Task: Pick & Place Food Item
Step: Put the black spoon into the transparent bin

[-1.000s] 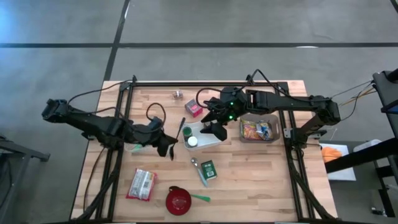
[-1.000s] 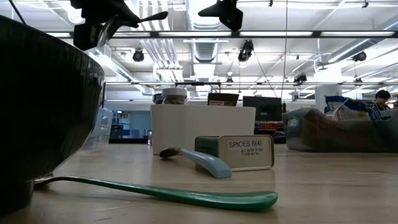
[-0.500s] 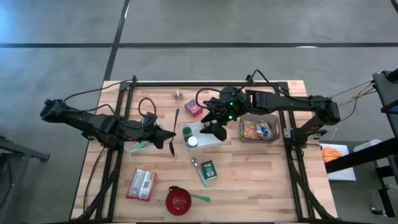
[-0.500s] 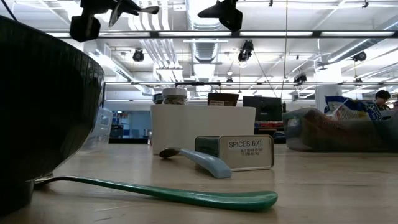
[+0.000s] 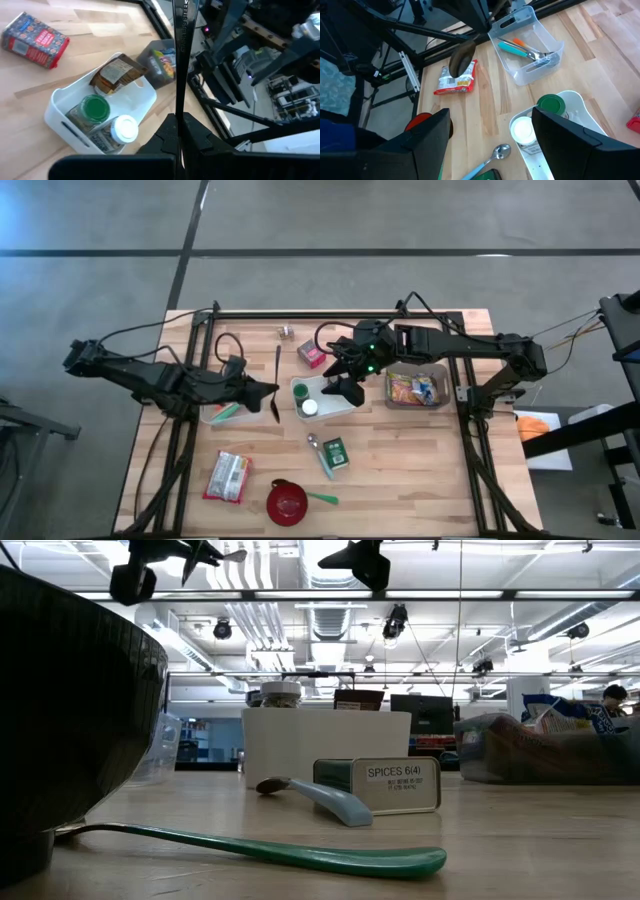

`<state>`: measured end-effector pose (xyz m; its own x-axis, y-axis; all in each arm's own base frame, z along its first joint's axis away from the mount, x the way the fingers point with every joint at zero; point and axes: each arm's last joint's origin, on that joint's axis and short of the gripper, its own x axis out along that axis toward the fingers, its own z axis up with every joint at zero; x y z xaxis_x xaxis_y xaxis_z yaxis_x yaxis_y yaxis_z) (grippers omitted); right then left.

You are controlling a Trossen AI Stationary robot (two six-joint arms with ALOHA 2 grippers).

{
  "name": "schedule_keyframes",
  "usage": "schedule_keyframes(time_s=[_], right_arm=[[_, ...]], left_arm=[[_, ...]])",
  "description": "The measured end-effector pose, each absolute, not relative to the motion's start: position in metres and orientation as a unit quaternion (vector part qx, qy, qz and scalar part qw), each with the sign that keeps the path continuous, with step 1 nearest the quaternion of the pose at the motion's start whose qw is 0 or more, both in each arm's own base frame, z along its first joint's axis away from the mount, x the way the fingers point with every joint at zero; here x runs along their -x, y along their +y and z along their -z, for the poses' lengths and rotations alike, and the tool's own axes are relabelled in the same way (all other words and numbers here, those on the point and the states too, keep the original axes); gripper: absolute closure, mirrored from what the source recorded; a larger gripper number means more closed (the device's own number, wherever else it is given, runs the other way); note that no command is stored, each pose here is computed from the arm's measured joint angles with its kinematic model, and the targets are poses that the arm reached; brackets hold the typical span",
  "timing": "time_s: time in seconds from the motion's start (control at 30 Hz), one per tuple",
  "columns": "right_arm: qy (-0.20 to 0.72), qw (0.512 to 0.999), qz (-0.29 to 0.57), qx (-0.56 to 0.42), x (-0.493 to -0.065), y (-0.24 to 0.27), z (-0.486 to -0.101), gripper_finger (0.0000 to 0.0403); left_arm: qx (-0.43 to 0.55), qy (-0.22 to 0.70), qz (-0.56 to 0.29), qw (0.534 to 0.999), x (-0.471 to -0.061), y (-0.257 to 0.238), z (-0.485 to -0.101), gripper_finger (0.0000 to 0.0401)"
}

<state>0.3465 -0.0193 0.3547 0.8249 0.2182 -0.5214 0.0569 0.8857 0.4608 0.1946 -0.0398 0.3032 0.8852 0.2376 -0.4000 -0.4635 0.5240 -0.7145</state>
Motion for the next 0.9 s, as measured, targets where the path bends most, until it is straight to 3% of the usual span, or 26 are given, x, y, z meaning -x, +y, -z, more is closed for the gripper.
schedule_keyframes(time_s=[0.3,0.57,0.9], right_arm=[[0.292,0.926,-0.044,-0.235,-0.347,-0.019,-0.355,0.0126],[0.292,0.926,-0.044,-0.235,-0.347,-0.019,-0.355,0.0126],[0.292,0.926,-0.044,-0.235,-0.347,-0.019,-0.355,0.0126]], left_arm=[[0.528,0.078,-0.286,0.796,-0.191,-0.036,-0.298,0.0401],[0.685,0.023,-0.37,0.627,-0.18,-0.032,-0.285,0.0401],[0.796,-0.05,-0.426,0.427,-0.169,-0.029,-0.274,0.0401]])
